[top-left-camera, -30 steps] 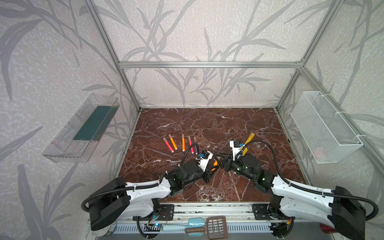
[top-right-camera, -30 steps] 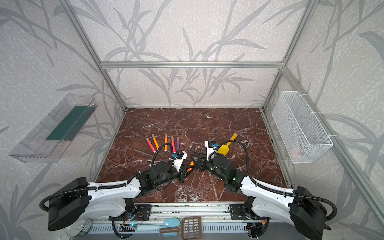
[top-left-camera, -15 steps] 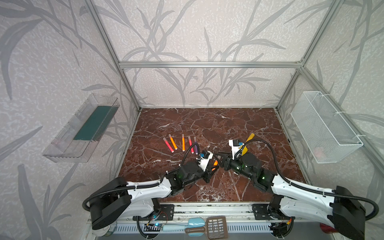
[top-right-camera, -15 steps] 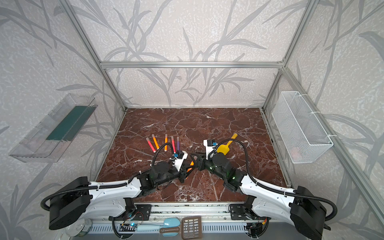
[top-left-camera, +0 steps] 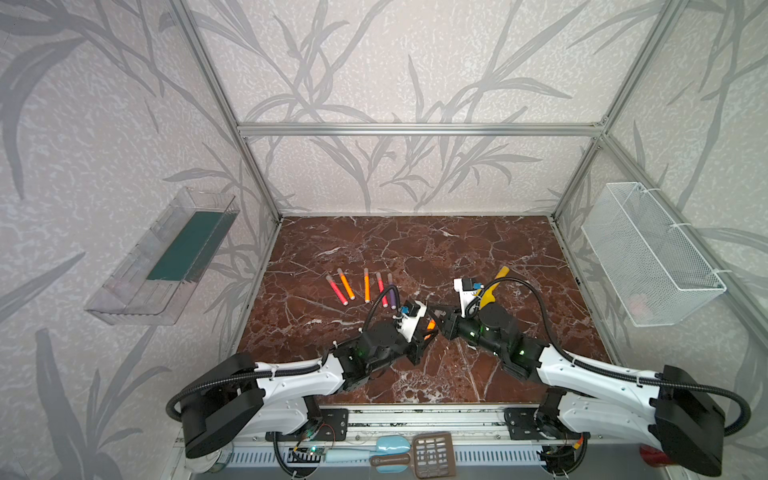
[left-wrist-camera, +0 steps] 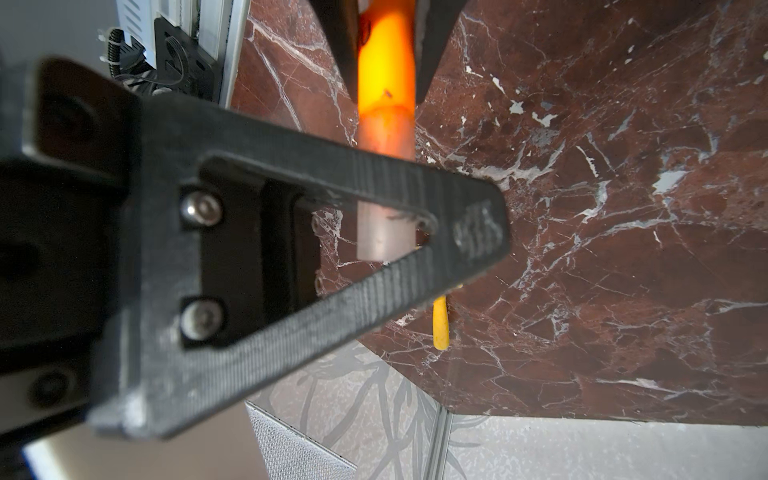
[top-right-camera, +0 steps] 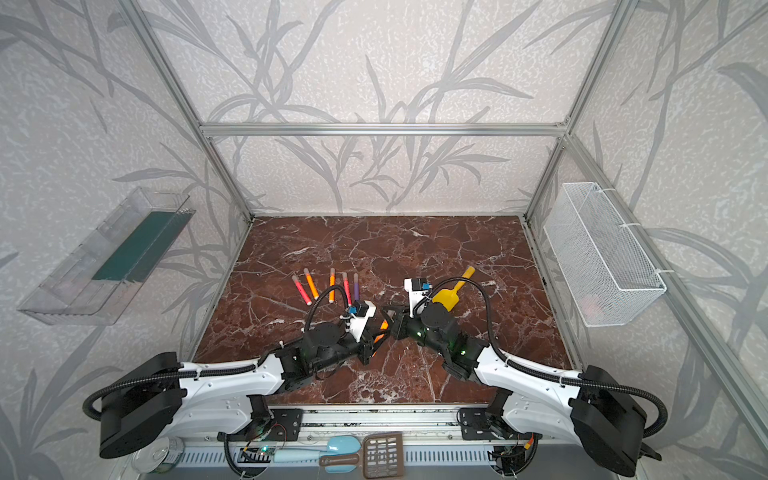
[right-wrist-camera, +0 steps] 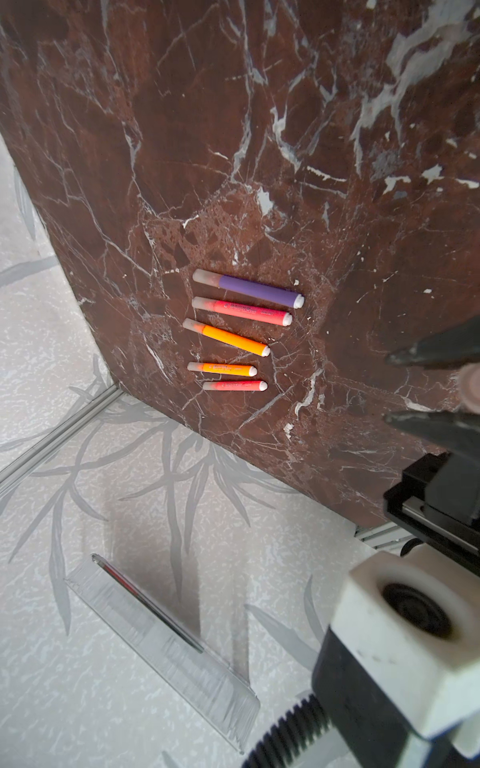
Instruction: Insert the pens into the pen caps
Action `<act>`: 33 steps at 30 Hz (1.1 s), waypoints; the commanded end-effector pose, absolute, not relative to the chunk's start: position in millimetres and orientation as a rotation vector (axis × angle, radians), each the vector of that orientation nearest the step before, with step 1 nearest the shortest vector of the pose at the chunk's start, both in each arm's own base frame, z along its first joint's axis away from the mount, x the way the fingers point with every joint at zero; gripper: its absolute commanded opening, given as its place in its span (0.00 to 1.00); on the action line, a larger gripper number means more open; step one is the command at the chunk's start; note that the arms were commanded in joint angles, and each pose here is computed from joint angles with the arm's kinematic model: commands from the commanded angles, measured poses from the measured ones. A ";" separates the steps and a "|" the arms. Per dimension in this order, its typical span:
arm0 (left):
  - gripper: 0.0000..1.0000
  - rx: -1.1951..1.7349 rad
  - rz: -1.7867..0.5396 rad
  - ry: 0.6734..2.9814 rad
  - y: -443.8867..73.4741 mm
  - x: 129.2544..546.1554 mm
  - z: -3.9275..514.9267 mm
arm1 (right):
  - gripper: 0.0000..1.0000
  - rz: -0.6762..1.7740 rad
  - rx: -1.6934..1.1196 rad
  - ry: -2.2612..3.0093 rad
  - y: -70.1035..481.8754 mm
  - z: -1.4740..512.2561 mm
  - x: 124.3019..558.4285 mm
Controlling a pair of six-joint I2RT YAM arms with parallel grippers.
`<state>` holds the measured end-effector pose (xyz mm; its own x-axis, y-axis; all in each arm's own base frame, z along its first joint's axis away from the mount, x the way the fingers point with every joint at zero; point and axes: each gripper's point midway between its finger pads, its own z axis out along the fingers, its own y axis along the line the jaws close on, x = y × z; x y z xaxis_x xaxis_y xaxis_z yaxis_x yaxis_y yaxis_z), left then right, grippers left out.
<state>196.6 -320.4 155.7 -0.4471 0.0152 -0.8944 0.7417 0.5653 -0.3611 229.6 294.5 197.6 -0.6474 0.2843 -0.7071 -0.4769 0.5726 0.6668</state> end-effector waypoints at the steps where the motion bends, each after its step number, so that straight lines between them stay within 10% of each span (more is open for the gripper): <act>1: 0.00 0.541 -0.901 1.804 -317.7 213.5 178.6 | 0.01 1.192 -0.208 1.943 303.9 206.7 224.1; 33: 0.00 0.391 -0.740 1.400 -289.8 249.0 356.0 | 0.00 1.248 -0.444 1.966 332.7 173.2 154.6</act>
